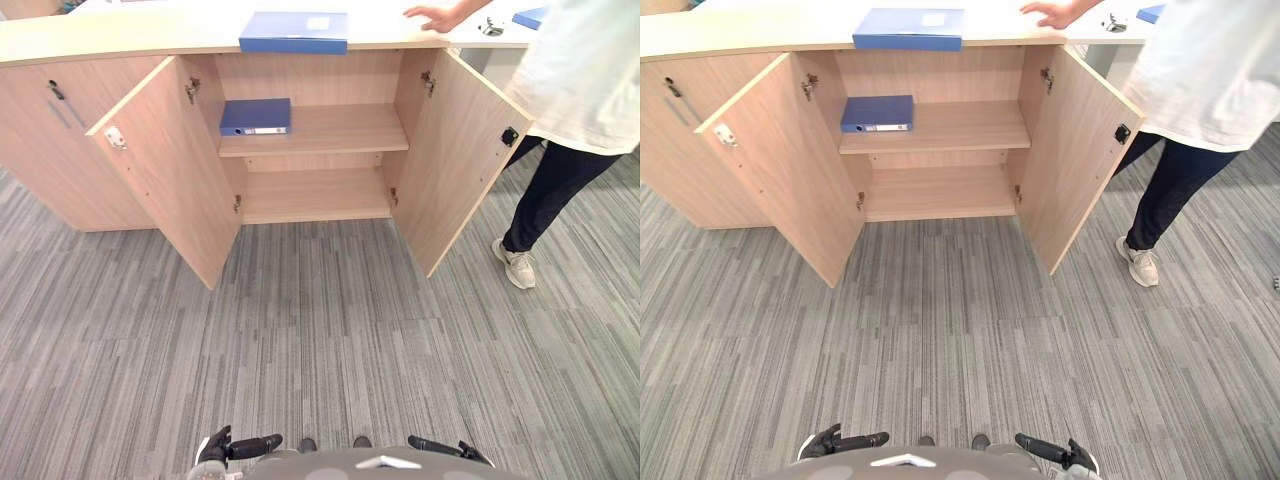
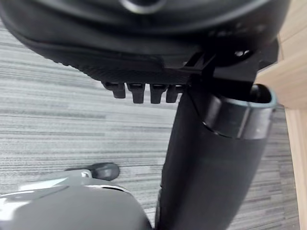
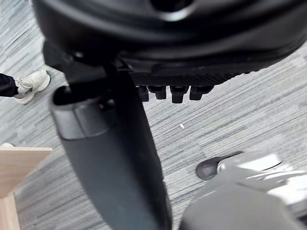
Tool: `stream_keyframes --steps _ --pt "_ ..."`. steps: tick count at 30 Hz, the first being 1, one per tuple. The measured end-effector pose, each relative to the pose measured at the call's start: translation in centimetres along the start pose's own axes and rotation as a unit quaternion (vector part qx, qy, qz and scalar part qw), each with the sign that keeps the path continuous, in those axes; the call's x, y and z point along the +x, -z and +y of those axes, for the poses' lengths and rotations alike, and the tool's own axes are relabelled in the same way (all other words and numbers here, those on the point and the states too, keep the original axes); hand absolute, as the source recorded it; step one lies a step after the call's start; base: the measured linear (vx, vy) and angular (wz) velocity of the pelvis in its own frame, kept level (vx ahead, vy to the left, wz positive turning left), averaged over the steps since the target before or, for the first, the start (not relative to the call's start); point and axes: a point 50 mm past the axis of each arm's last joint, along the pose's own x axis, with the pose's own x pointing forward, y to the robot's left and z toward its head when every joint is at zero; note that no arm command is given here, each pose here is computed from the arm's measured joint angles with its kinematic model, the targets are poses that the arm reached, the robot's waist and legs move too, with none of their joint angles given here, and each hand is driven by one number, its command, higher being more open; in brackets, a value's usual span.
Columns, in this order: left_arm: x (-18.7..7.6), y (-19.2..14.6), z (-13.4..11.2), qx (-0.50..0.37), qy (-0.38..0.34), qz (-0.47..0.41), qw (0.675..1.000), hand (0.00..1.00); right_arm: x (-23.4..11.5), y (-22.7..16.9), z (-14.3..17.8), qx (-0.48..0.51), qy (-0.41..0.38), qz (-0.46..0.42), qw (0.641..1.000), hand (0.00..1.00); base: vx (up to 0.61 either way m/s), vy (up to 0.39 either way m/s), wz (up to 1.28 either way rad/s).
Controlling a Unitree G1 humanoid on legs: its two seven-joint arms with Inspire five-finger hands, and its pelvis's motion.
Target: Walk over to the cabinet, pick up the folder, carry it to the office cabinet, place the folder inside the office cabinet, then close the office cabinet door
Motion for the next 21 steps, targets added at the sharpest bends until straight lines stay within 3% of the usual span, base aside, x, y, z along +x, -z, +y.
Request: stream_keyframes --steps 8,21 --pt "0.2 -0.9 -0.4 -0.004 0.004 -0.011 1.0 1.0 0.1 -2.0 2.5 0.008 -0.03 -0.026 0.999 1.0 -0.01 -0.007 0.01" --pt "0.2 -0.6 -0.4 -0.003 0.004 -0.006 1.0 1.0 0.1 -2.2 2.8 0.008 -0.035 -0.028 0.999 1.0 -0.04 -0.016 -0.04"
